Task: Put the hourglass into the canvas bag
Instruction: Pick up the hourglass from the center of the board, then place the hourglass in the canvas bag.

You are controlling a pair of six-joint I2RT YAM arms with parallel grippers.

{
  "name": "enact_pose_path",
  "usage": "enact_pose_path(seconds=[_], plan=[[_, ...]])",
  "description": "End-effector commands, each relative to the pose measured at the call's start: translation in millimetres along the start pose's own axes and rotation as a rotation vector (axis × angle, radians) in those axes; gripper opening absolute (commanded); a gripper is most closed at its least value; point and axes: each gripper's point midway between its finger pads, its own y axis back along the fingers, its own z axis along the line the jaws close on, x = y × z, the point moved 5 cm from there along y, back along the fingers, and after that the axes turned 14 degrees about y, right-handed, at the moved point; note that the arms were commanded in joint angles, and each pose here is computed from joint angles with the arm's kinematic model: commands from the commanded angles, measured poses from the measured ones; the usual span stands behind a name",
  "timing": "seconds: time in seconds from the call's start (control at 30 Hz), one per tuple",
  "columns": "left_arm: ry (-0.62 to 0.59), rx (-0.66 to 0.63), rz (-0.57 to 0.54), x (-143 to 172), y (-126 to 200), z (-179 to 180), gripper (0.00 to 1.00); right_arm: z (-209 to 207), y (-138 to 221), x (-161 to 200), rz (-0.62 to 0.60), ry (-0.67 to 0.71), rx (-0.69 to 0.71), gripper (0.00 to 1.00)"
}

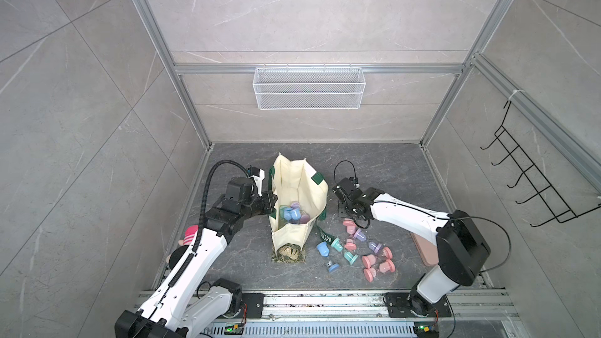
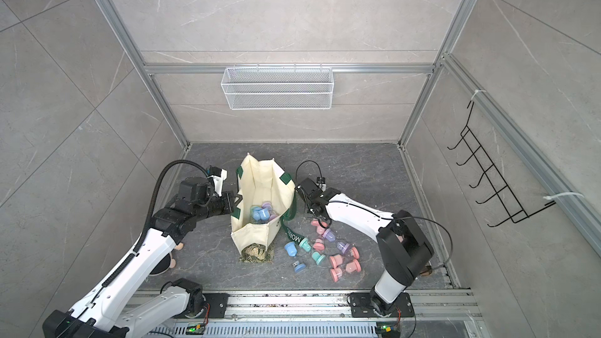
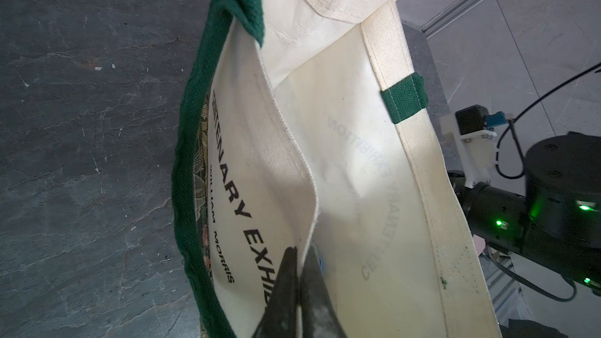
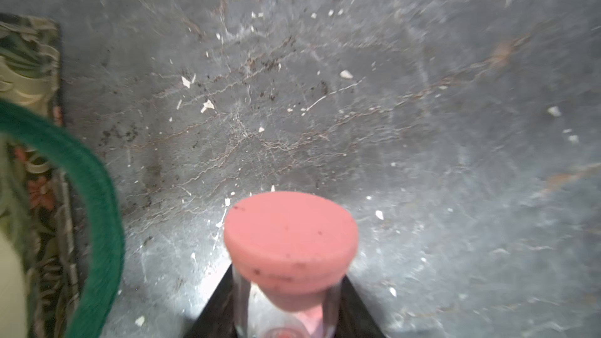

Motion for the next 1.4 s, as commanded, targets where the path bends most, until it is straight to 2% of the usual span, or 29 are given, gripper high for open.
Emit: enact_pose_path(seconds=[0.0, 0.23, 0.37, 0.5, 0.63, 0.8, 1.13, 1.37], plan=[[-0.006, -0.006, 0.011, 2, 1, 1, 0.0, -14, 30, -8, -0.074, 0.005, 0.01, 0.07], [-0.008, -0.007, 0.006, 2, 2, 2, 0.0, 5, 108, -49, -0.263, 0.074, -0.104, 0.07], [-0.008, -0.006, 0.005, 2, 2, 1, 0.0, 41, 151, -76, -0.366, 0.129, -0.19, 0.07], [-0.007, -0.006, 0.01, 2, 1, 2, 0.0, 81, 166, -95, -0.387, 0.17, -0.275, 0.07], [-0.006, -0.003, 0.01, 2, 2, 1, 0.0, 114, 150, -103, -0.346, 0.187, -0.312, 0.06], [-0.006, -0.003, 0.009, 2, 2, 1, 0.0, 144, 109, -96, -0.236, 0.189, -0.341, 0.06], [-0.006, -0.002, 0.007, 2, 3, 1, 0.0, 166, 35, -66, -0.011, 0.198, -0.275, 0.06], [-0.007, -0.001, 0.007, 2, 3, 1, 0.0, 168, 16, -54, 0.041, 0.196, -0.259, 0.22]])
